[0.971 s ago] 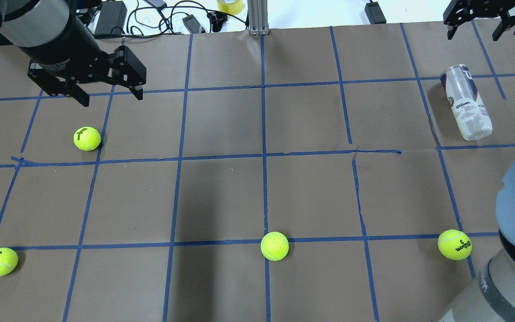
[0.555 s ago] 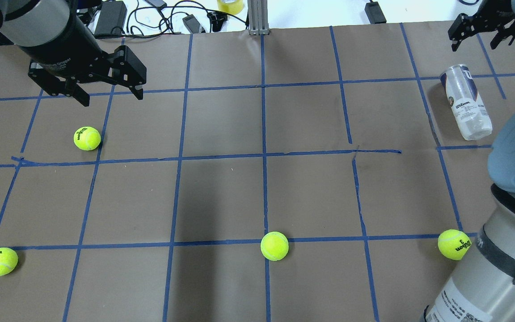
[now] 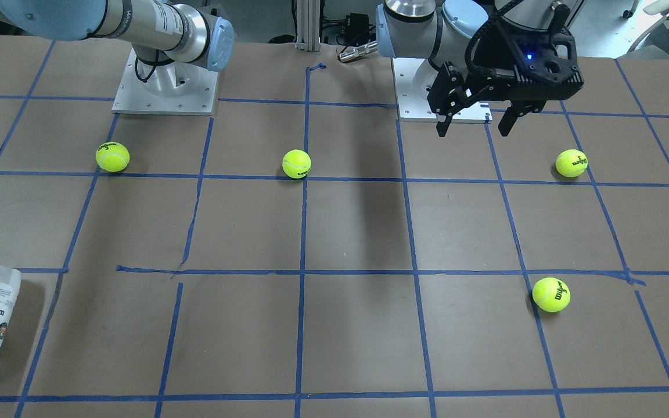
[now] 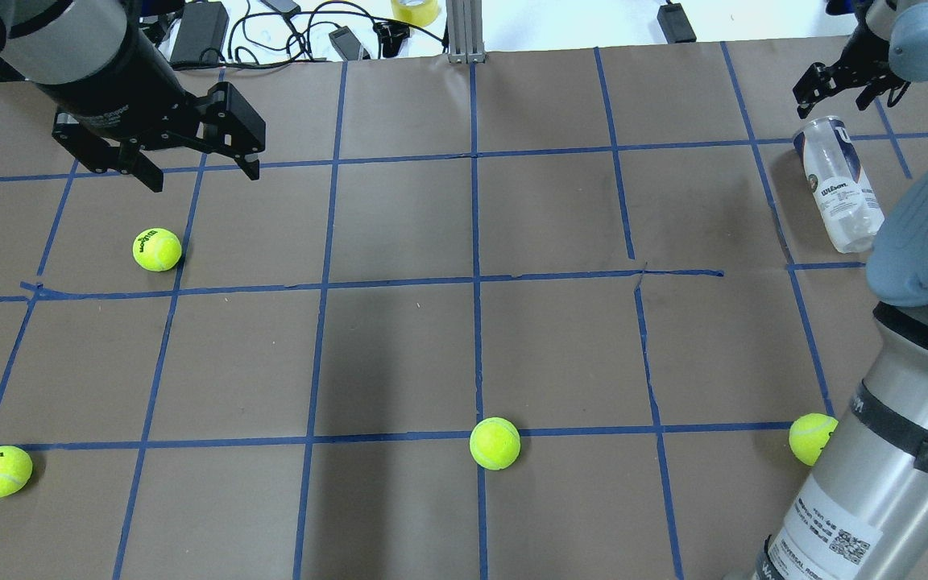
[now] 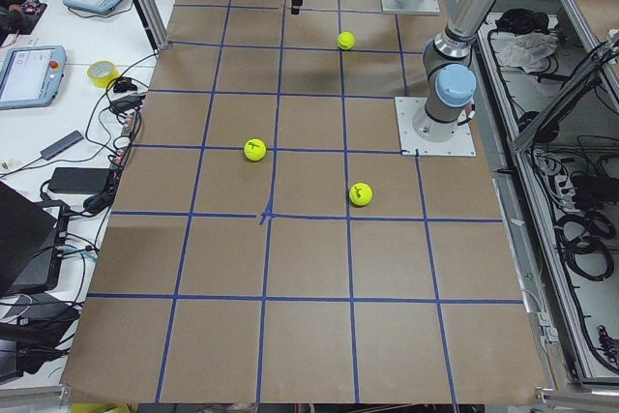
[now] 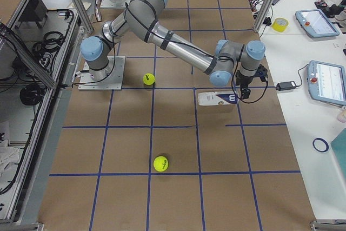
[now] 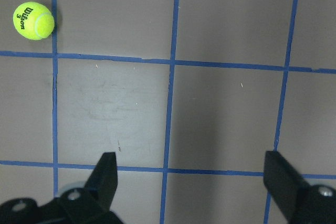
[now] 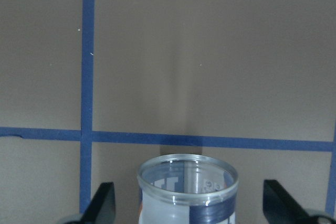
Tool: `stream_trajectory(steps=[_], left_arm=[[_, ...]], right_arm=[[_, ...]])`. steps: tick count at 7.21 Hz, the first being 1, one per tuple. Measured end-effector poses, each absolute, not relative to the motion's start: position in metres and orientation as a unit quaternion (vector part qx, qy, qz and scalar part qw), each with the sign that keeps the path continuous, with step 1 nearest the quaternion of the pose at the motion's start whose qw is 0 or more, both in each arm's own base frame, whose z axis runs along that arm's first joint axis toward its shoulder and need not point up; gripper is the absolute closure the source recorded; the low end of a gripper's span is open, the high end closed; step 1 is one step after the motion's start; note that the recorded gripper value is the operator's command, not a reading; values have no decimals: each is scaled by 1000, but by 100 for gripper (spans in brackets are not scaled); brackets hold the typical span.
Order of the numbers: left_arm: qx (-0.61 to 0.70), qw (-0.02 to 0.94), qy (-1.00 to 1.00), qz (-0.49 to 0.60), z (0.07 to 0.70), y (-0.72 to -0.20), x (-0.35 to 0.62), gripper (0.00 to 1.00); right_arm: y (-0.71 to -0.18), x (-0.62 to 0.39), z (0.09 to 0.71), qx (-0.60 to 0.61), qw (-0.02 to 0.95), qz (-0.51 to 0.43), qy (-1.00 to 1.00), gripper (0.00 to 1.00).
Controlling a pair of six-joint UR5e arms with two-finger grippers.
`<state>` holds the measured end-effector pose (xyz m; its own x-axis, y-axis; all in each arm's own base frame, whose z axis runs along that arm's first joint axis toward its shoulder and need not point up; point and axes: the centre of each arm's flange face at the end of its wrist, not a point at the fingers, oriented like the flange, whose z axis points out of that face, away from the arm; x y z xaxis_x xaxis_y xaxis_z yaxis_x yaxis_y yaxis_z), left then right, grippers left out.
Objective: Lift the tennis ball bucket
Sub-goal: 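Close the right gripper around the top of the tennis ball can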
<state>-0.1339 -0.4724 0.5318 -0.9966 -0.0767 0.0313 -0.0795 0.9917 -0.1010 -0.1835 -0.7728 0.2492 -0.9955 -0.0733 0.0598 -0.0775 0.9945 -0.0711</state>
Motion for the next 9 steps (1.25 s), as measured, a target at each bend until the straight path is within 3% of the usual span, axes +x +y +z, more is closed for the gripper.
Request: stream_trajectory(steps=[3,4,6,9], left_arm=[[39,13,-998,50,531,-472,-134,0],[39,14,-998,51,531,-472,-134,0],[39,14,-998,51,531,-472,-133,0],[40,14,-998,51,531,-472,-133,0]], right_arm=[[-774,-187,217,34,20,17,-999,0],[-773,-187,211,33,21,12,-999,6],[-772,-187,203,32,19,7,-999,37],[-770,-187,204,35,19,3,-999,48]])
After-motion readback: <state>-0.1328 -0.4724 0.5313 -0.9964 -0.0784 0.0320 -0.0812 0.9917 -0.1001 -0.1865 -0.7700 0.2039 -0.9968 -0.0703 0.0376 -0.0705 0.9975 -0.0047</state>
